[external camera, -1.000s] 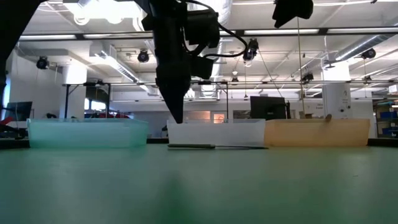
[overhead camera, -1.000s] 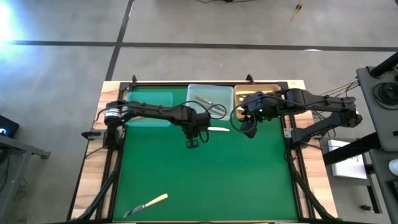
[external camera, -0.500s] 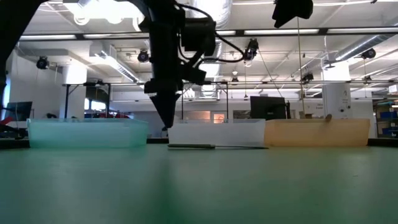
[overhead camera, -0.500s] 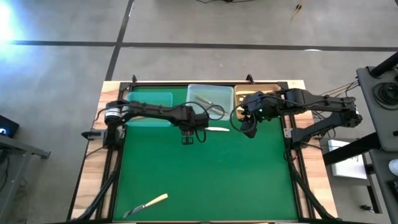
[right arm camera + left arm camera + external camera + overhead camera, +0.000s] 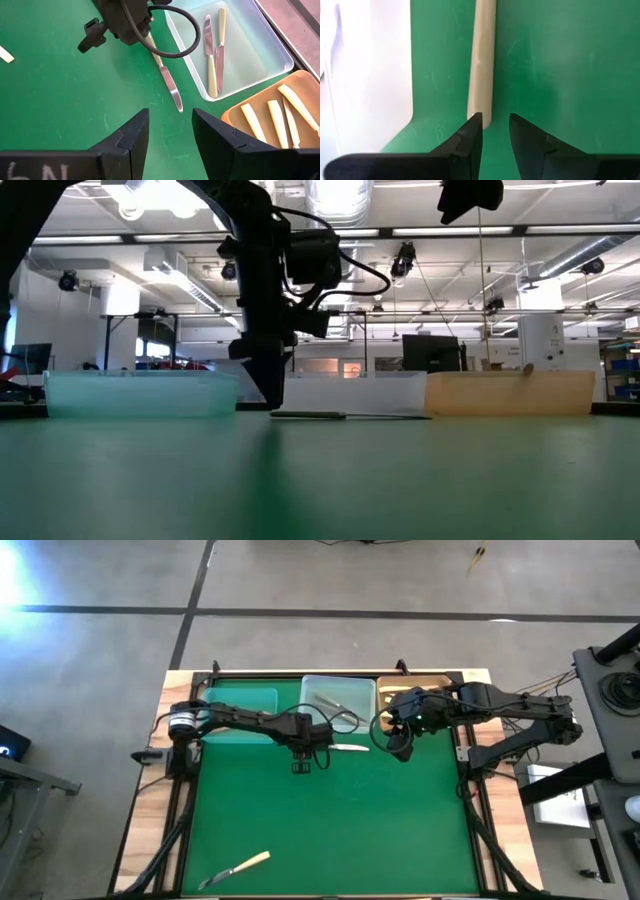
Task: Sort silverware by color (type)
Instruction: Put the green knife into the transparent bin
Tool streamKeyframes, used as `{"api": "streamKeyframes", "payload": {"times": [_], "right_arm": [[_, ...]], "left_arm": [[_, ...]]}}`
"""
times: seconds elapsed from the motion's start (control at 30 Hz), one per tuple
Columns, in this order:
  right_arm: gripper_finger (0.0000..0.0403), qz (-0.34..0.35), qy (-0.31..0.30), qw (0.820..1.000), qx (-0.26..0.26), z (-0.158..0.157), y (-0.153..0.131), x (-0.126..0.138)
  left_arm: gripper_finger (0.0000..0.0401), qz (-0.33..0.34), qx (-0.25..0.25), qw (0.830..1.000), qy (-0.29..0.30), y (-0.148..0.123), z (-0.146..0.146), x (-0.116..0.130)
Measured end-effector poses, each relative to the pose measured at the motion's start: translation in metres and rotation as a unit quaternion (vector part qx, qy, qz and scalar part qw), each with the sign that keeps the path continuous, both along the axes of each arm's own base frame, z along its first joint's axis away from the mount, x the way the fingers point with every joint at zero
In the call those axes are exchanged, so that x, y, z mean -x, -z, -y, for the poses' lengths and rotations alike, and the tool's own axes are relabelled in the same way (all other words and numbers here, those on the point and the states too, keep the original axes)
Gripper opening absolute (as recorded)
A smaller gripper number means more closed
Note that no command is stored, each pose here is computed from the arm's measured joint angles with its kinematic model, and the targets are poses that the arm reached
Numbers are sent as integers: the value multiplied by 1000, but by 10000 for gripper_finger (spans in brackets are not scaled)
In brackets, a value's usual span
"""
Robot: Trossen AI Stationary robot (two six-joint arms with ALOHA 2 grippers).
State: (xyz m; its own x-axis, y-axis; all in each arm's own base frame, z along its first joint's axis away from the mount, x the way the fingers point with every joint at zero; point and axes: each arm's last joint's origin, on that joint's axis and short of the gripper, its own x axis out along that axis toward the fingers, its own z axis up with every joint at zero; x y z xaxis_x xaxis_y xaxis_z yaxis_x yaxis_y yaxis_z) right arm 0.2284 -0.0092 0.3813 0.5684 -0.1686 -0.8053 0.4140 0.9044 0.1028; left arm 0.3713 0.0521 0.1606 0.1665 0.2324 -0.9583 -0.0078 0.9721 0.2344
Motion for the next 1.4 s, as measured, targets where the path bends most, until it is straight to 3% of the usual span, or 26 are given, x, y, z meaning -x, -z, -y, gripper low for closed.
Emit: {"api": "streamKeyframes", "payload": {"times": [0.87, 1.03, 1.23, 1.4], "right_arm": [[141, 1, 0, 1000, 0, 0, 0, 0], [141, 1, 0, 1000, 0, 0, 0, 0], [141, 2, 0, 1000, 0, 0, 0, 0], [141, 3, 0, 1000, 0, 0, 0, -1]], "left_arm": [[80, 21, 9, 1000, -20, 40, -12, 12], [80, 11, 2, 1000, -24, 44, -12, 9], [80, 9, -60, 997, -37, 45, -14, 8], [79, 16, -38, 998, -50, 45, -15, 8]]}}
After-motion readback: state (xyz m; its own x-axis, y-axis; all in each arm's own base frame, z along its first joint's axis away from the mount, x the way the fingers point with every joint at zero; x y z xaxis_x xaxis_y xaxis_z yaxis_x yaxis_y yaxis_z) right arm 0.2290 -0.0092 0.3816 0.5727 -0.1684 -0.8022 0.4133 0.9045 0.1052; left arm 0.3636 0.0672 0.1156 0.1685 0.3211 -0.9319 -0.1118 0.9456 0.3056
